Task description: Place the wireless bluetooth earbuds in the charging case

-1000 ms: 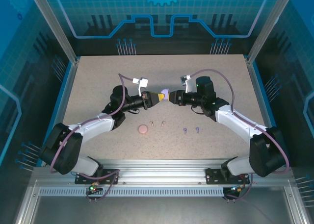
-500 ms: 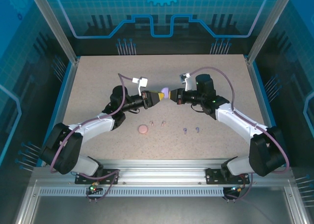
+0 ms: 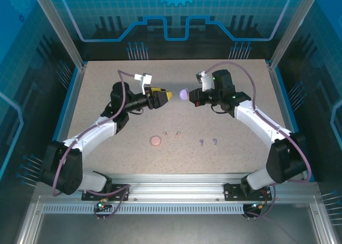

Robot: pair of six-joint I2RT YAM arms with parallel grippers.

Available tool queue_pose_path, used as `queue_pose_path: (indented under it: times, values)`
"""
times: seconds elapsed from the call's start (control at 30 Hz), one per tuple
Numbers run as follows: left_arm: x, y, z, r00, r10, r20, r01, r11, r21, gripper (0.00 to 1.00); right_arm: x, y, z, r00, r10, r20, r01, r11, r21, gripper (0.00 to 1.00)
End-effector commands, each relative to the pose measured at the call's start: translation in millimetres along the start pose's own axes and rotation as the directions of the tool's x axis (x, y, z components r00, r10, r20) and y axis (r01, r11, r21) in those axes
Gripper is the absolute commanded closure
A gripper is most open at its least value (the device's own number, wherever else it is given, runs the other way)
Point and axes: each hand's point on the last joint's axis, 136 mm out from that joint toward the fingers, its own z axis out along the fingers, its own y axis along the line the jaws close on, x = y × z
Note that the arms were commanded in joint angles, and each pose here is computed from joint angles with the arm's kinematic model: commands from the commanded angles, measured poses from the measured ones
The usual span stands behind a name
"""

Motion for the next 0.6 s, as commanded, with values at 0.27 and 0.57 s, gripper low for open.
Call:
queue_pose_path:
  times: [0.27, 0.57]
  values:
    - [13, -5, 8, 0.948, 0.100, -0.303, -0.081, 0.994, 0.073, 0.26, 6, 8, 2, 0.900, -0.398, -0.177, 0.406, 0.914, 0.007, 1.00]
    - [25, 1, 18, 0.898, 0.077, -0.433, -0.027, 0.992, 0.121, 0.41, 14, 18, 4, 0.859, -0.460, -0.225, 0.468, 0.883, -0.019, 1.00]
